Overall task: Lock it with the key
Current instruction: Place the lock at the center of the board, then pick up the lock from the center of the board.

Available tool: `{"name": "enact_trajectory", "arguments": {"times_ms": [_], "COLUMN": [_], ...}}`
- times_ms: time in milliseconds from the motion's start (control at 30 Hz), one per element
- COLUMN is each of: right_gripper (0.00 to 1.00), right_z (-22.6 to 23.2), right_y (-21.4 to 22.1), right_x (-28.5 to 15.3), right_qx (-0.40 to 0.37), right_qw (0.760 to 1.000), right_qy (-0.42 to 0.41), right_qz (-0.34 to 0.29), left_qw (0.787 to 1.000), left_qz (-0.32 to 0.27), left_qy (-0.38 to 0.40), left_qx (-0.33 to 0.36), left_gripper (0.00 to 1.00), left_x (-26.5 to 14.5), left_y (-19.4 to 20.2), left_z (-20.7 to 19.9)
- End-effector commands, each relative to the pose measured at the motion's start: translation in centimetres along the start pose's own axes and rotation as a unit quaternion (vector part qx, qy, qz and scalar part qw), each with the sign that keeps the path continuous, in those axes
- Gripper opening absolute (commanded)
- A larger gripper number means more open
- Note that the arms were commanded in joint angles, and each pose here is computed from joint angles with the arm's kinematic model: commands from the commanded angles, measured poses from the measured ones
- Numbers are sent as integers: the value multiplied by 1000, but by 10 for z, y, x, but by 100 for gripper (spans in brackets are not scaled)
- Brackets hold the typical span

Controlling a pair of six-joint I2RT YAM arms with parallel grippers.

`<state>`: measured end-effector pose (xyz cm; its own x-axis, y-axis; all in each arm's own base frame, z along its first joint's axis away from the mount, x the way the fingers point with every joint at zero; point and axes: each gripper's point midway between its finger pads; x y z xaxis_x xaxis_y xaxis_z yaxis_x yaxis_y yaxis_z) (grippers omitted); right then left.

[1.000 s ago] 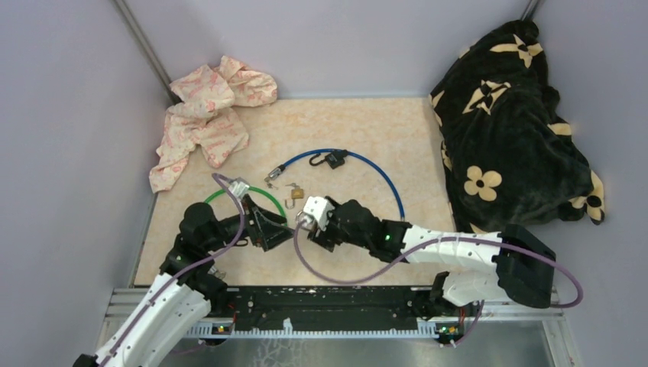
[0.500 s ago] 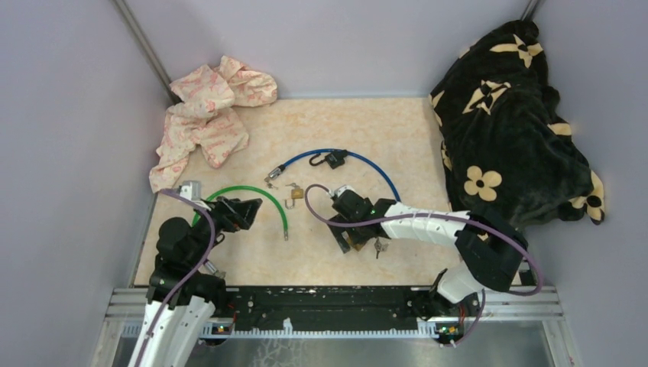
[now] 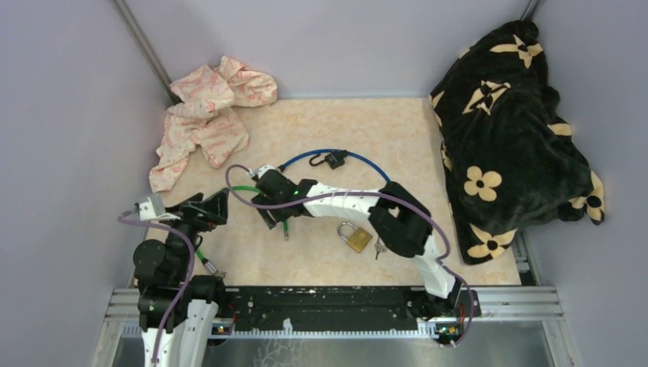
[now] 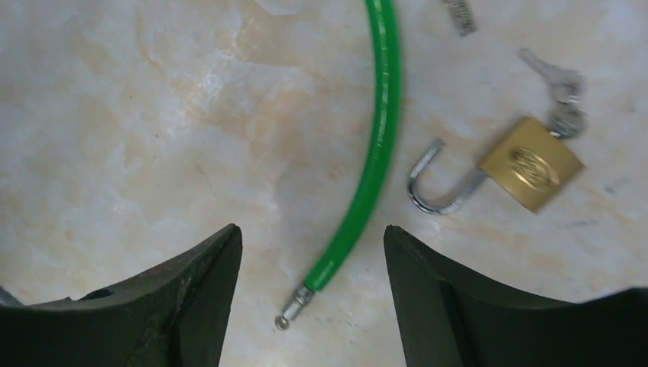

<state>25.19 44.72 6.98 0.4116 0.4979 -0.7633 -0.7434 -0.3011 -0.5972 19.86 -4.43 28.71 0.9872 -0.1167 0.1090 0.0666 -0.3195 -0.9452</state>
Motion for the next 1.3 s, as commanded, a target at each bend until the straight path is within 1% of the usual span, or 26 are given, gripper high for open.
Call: {"name": "enact_trajectory", "arguments": {"times_ms": [0,133,200,233,267,333,367,400,433,500,533,567,633,667,700,733,767,800,833,900,933,1000,1067,1133,1200,1267], "right_gripper": [65,62,57,53,46,29,18,6,0,0,0,0,0,0,0,0,0,0,0,0,0,0,0,0,0,0], "right_z": [7,-11,-19,-21,-23,-30,-34,-41,-46,-52,-57,-57,-49,-46,-44,-44,-45,-46,-48,-54,-56,-60,-63,-61,-60,-59], "right_y": [11,17,24,29,33,39,40,42,42,40,46,45,43,44,44,43,39,39,43,44,46,47,47,43,44,44], "right_x": [32,44,45,45,44,42,38,35,29,14,6,-4,-27,-38,-48,-57,-71,-79,-85,-96,-101,-109,-118,-126,-132,-135], "right_qx": [-22,-34,-39,-41,-42,-48,-50,-51,-50,-46,-50,-54,-77,-85,-90,-95,-97,-98,-98,-86,-83,-87,-94,-101,-111,-116], "right_qw": [999,997,996,995,995,993,993,992,993,995,995,997,997,996,995,994,993,992,991,990,989,986,983,978,975,973], "right_qy": [12,55,69,72,74,80,87,93,92,77,63,46,-2,-24,-42,-55,-64,-72,-83,-92,-98,-103,-106,-117,-127,-131], "right_qz": [39,43,48,54,59,65,64,64,62,51,51,41,18,7,-3,-15,-34,-43,-47,-66,-75,-95,-113,-137,-147,-153], "left_qw": [999,998,997,997,996,994,993,991,989,981,974,961,932,921,903,873,846,823,813,796,787,771,748,740,736,726], "left_qz": [-37,-53,-57,-57,-58,-56,-50,-38,-19,25,48,75,134,159,177,184,198,209,227,259,272,288,295,296,284,271], "left_qy": [-15,-14,-10,-10,-9,-12,-16,-19,-22,-24,-12,19,90,129,195,302,369,420,440,458,458,442,435,420,403,398], "left_qx": [26,44,53,59,66,89,107,127,146,192,223,264,324,331,339,337,329,321,306,300,311,357,405,435,464,491], "left_gripper": [99,99,99,99,99,99,99,99,99,99,99,99,99,99,99,99,99,99,99,99,99,99,99,99,99,99], "left_x": [-10,-13,-14,-14,-14,-14,-13,-12,-9,-3,2,7,17,20,20,10,3,-3,-3,3,8,18,24,38,52,60], "left_y": [-25,-34,-36,-36,-37,-38,-37,-36,-34,-30,-28,-20,0,11,24,38,53,65,78,105,121,153,178,194,203,211], "left_z": [3,2,1,1,1,3,6,8,10,14,13,8,-1,-8,-23,-50,-63,-71,-71,-62,-53,-28,-8,8,19,26]}}
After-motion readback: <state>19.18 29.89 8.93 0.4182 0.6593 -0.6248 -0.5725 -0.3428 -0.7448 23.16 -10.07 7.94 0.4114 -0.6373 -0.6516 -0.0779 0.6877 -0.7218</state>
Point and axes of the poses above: each gripper's point midway between its finger pads, its own x axis out along the fingers, its own z axis along the line the jaws close on, y = z × x, and after that the axes turned 13 degrees about x, right-handed
